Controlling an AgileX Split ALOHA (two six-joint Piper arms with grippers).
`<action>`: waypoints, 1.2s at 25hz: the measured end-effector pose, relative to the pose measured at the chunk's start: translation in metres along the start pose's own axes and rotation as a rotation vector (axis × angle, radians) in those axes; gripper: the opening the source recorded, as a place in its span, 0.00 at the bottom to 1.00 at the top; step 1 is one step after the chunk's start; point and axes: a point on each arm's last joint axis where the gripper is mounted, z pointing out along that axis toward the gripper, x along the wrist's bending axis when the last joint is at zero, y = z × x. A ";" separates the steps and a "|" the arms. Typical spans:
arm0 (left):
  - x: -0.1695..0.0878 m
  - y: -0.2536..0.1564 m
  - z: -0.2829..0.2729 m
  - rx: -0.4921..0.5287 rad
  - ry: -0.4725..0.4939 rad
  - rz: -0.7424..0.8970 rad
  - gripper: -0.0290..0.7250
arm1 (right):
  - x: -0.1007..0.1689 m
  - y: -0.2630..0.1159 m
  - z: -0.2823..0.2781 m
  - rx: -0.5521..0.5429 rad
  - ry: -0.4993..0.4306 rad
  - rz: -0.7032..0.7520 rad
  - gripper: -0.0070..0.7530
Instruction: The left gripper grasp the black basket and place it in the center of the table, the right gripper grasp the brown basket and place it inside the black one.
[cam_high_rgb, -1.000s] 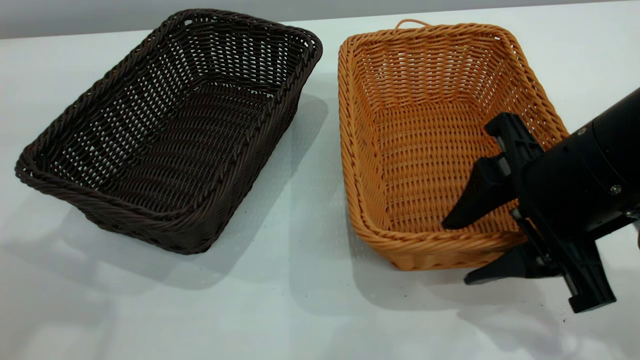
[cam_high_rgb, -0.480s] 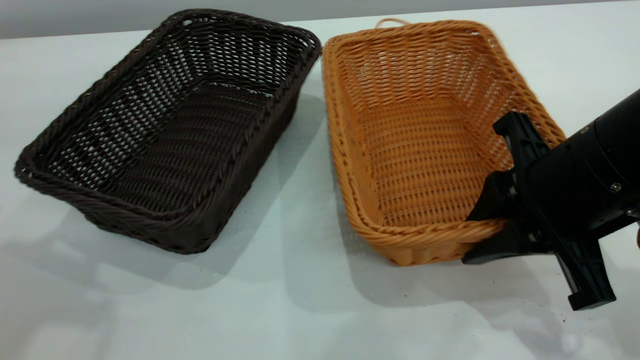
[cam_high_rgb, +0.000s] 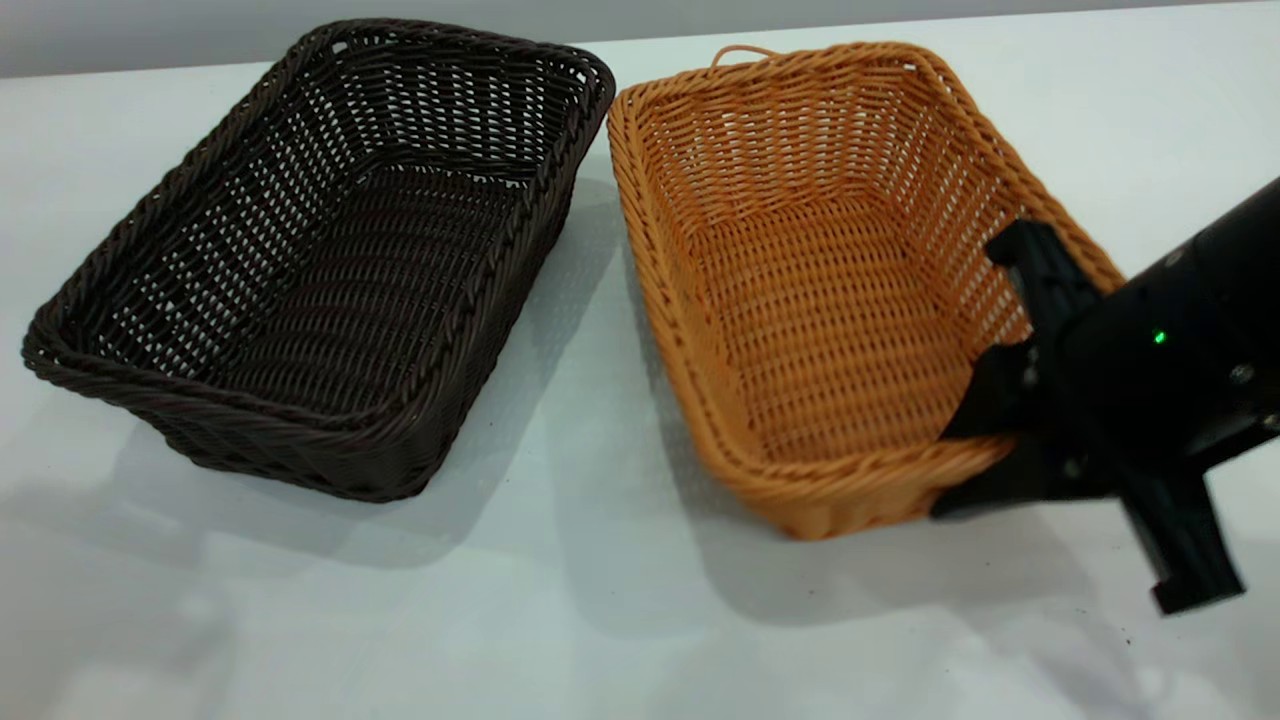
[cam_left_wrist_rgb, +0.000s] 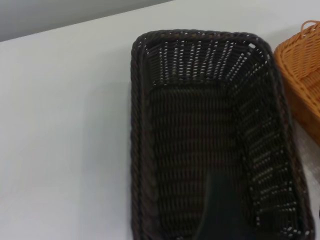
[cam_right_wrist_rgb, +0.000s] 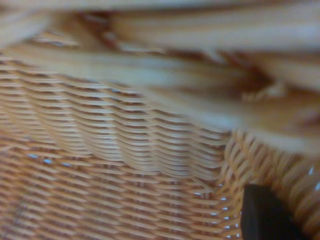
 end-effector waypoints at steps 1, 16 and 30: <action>-0.001 -0.002 0.001 0.003 -0.009 -0.012 0.56 | 0.002 0.003 -0.003 -0.021 0.013 -0.005 0.16; -0.013 -0.024 0.047 0.098 -0.107 -0.034 0.56 | 0.025 0.043 -0.087 -0.083 0.263 -0.323 0.15; -0.070 -0.040 0.135 0.163 -0.134 -0.039 0.56 | 0.061 0.072 -0.166 -0.073 0.306 -0.777 0.15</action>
